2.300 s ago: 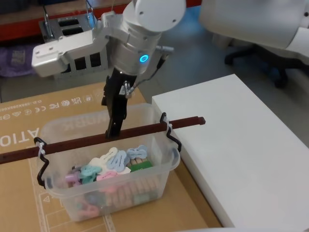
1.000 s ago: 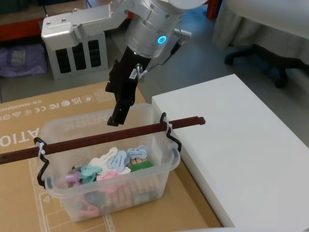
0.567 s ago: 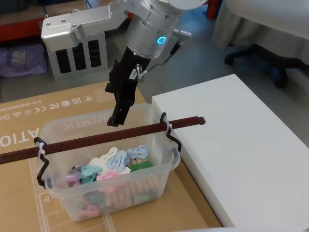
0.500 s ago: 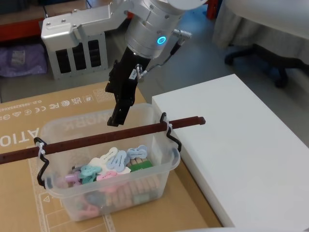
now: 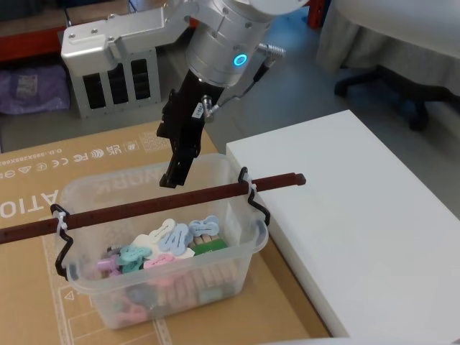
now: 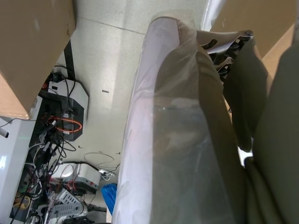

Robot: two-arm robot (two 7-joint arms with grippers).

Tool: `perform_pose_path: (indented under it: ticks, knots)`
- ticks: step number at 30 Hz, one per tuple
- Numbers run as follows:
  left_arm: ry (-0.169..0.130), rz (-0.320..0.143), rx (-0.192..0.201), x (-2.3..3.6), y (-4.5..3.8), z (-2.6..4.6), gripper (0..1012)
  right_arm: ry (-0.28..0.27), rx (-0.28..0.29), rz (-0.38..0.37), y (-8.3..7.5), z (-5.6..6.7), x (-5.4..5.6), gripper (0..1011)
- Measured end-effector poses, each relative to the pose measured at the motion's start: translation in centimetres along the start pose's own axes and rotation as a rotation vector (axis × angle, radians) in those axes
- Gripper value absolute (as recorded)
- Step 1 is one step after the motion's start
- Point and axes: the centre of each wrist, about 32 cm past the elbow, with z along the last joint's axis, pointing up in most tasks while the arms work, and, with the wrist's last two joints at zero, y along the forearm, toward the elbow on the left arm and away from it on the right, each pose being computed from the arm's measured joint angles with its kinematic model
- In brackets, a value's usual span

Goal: Use one hand to grasp the basket and place it at the designated location.

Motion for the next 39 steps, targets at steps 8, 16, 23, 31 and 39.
perform_pose_path:
  ticks: [8,16,23,31,39]
  knots:
    - [-0.001,0.000,0.000,0.00,0.00,0.02,0,-0.010,-0.004,0.007,0.2,0.1,0.3,1001]
    - [0.000,0.000,0.000,0.00,0.00,0.00,0,-0.064,-0.012,0.046,1.6,0.7,1.4,1001]
    - [0.000,0.000,0.000,0.00,0.00,0.01,0,-0.097,-0.011,0.078,2.8,1.1,2.1,1001]
    - [0.000,0.000,0.000,0.00,0.00,0.00,0,-0.112,-0.008,0.103,3.9,1.2,2.7,1001]
    - [0.000,0.000,0.000,0.00,0.00,0.00,0,-0.124,0.001,0.118,4.8,1.4,3.2,1000]
